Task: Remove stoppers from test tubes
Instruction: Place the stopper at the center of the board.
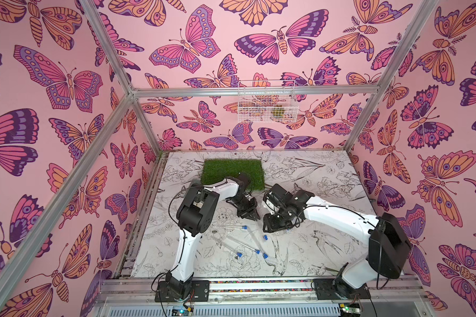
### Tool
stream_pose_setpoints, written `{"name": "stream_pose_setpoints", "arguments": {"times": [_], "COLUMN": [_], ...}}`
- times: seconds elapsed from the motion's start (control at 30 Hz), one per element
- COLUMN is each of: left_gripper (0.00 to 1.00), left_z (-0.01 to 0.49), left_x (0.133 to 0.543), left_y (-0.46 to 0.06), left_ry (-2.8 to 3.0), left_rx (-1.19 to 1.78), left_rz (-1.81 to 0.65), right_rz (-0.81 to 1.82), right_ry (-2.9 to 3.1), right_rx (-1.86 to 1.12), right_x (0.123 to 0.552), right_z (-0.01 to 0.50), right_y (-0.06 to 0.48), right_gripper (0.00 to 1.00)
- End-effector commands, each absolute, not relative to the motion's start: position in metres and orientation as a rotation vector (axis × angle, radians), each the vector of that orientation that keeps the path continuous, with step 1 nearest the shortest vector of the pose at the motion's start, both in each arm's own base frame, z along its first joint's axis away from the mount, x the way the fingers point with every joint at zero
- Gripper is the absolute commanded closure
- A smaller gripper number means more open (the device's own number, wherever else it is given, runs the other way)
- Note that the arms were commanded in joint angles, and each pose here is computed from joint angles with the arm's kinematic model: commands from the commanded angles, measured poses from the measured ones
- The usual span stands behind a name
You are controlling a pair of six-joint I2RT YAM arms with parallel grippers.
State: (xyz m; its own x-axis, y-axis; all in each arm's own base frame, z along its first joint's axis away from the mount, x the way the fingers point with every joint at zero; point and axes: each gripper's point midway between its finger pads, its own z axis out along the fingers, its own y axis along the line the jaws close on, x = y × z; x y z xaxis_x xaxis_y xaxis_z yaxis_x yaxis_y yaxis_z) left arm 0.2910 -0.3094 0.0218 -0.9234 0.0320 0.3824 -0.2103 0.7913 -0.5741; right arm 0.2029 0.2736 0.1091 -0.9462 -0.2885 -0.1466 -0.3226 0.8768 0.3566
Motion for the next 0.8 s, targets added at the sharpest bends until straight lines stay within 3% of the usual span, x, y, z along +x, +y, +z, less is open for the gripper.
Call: {"name": "stream_pose_setpoints", "arguments": {"times": [0.0,0.43,0.77], "left_gripper": [0.82,0.64,0.62], "left_z": [-0.009,-0.007,0.003], "left_x": [0.272,0.270,0.266], "left_y": [-0.294,-0.290,-0.287], "left_ry": [-2.594,-2.609,-2.620], "left_rx": [0.189,0.196,0.198], "left_rz": [0.741,0.721,0.729], "right_rz": [0.542,0.547,0.552], "right_ry": [2.948,2.925,2.916], "right_rx": [-0.448,-0.422,-0.408], "right_x": [0.200,0.200,0.199], "right_z": [0.116,0.121,0.123], "right_y": [0.259,0.245,0.239], "right_gripper": [0.52,0.46,0.45]}}
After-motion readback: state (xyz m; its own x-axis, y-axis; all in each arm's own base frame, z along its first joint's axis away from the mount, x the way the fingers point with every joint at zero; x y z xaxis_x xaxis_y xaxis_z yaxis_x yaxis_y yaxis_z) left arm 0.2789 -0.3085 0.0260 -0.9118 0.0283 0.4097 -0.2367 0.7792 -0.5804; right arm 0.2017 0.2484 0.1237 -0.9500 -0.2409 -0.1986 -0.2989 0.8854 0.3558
